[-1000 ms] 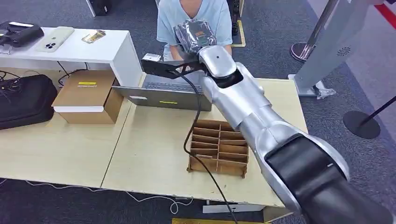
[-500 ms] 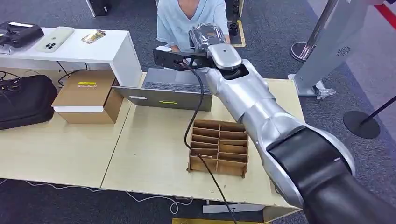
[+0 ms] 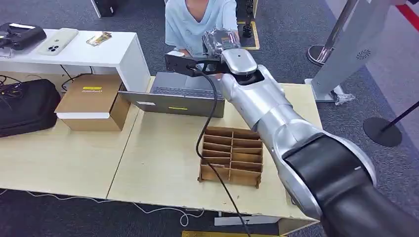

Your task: Pass the card to the sensor for recognition and then transmit it.

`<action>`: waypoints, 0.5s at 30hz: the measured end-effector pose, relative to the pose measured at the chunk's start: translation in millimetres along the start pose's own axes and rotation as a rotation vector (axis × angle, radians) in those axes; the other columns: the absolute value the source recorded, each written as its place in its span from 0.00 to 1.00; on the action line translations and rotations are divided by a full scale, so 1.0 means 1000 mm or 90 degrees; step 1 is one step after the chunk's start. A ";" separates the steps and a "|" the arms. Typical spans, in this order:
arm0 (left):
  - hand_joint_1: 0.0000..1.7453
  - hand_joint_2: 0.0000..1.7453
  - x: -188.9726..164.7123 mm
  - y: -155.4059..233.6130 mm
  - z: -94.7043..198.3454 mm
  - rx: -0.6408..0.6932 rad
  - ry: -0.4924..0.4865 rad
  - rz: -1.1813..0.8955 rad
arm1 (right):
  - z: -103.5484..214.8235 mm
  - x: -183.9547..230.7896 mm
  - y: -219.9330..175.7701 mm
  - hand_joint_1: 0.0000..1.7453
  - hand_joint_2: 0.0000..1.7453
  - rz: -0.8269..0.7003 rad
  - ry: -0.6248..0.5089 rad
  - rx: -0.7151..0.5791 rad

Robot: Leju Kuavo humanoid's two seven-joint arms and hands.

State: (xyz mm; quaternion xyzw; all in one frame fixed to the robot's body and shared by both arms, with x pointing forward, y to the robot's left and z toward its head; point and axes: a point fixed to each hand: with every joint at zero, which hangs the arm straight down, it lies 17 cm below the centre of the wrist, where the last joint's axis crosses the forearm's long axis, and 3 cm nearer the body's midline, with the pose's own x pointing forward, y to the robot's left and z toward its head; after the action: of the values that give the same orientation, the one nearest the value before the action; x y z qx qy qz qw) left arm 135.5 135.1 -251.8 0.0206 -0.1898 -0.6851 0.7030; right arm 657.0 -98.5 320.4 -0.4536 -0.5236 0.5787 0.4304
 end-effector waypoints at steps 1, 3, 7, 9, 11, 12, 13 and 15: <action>0.00 0.00 0.000 0.000 0.000 0.000 0.000 0.000 | 0.000 0.000 0.000 0.97 1.00 0.000 0.000 0.000; 0.00 0.00 0.000 0.001 0.000 0.001 0.000 0.000 | 0.000 0.000 0.001 0.35 1.00 -0.001 0.000 0.001; 0.00 0.00 0.001 0.001 0.000 0.003 -0.001 0.001 | 0.000 0.000 0.004 0.00 1.00 -0.001 0.000 0.003; 0.00 0.00 0.001 0.002 0.000 0.003 -0.001 0.002 | 0.000 0.000 0.006 0.00 1.00 -0.001 0.000 0.004; 0.00 0.00 0.001 0.001 0.000 0.002 -0.001 0.003 | 0.001 0.000 0.007 0.00 1.00 -0.003 0.000 0.003; 0.00 0.00 0.001 0.001 0.000 0.002 -0.001 0.003 | 0.000 0.000 0.006 0.00 1.00 -0.005 -0.001 0.001; 0.00 0.00 0.001 0.001 0.000 0.002 -0.001 0.003 | 0.000 0.000 0.004 0.00 1.00 -0.010 -0.001 -0.005; 0.00 0.00 0.001 0.001 0.000 0.002 -0.001 0.003 | -0.001 0.001 -0.001 0.00 1.00 -0.031 -0.005 -0.023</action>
State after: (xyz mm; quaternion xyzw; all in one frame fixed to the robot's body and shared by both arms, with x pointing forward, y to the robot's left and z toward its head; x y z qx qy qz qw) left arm 136.6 134.4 -251.4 0.0205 -0.1916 -0.6830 0.7045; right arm 657.3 -97.0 321.5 -0.4461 -0.5467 0.5603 0.4338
